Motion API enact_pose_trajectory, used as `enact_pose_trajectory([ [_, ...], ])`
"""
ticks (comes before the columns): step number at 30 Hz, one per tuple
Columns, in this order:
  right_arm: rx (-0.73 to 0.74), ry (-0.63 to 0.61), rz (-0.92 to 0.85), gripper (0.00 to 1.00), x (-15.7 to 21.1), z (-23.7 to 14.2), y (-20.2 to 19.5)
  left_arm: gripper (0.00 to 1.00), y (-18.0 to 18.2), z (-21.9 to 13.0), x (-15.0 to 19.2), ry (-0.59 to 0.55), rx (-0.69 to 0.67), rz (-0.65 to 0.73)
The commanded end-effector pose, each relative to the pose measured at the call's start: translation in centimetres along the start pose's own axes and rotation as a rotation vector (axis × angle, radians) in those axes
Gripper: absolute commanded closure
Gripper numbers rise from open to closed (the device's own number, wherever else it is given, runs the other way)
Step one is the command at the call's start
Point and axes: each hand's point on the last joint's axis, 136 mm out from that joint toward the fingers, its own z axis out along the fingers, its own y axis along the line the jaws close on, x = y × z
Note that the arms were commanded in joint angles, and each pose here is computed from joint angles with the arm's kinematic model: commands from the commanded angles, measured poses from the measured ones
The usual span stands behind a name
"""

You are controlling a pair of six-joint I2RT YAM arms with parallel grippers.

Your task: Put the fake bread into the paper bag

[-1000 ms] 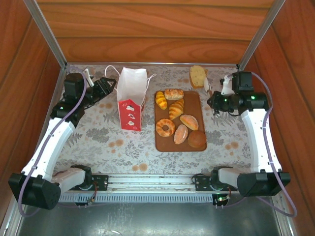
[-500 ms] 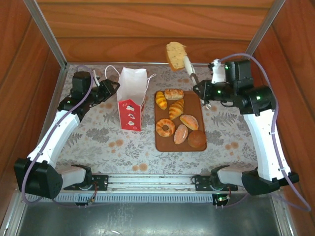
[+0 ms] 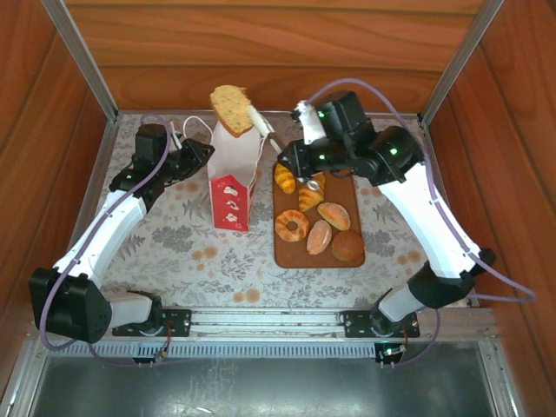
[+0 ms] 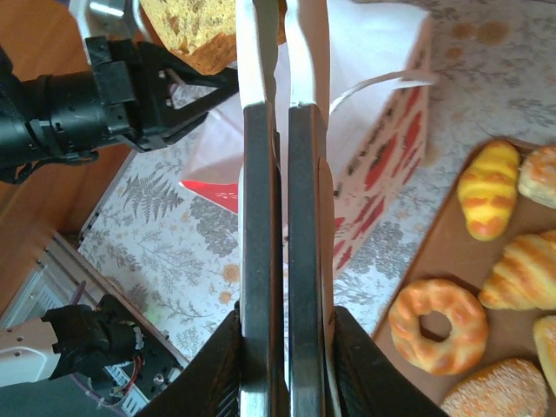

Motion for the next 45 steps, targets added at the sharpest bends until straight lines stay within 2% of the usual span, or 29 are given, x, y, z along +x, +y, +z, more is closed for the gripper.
enact_pose_trajectory([
  [1,0.005,-0.030,0.007,1.00,-1.1,0.6,0.8,0.81,-0.6,0.0,-0.3,-0.024,0.013,0.010],
  [10,0.145,0.080,0.019,1.00,1.5,2.8,-1.5,0.93,-0.5,0.0,-0.2,-0.038,0.000,0.007],
  [17,0.209,0.153,-0.002,1.00,3.4,3.7,-2.3,0.98,-0.3,0.0,-0.1,-0.046,-0.001,-0.002],
  [21,0.229,0.177,-0.016,1.00,4.0,3.6,-2.4,1.00,-0.2,-0.1,-0.1,-0.054,-0.002,-0.009],
  [22,0.245,0.215,-0.017,1.00,4.5,4.9,-2.8,1.00,-0.2,-0.1,-0.1,-0.054,-0.001,-0.011],
  [24,0.251,0.229,-0.023,1.00,4.8,5.1,-2.8,1.00,-0.3,-0.1,-0.1,-0.056,0.002,-0.011],
  [32,0.276,0.257,-0.040,0.99,5.2,5.6,-3.2,1.00,-0.7,-0.3,-0.2,-0.061,0.012,-0.009],
  [38,0.279,0.269,-0.041,0.91,5.4,5.7,-3.2,1.00,-0.8,-0.3,-0.2,-0.061,0.016,0.000],
  [45,0.273,0.248,-0.043,0.74,4.9,5.5,-3.0,1.00,-0.8,-0.3,-0.2,-0.060,0.014,0.005],
])
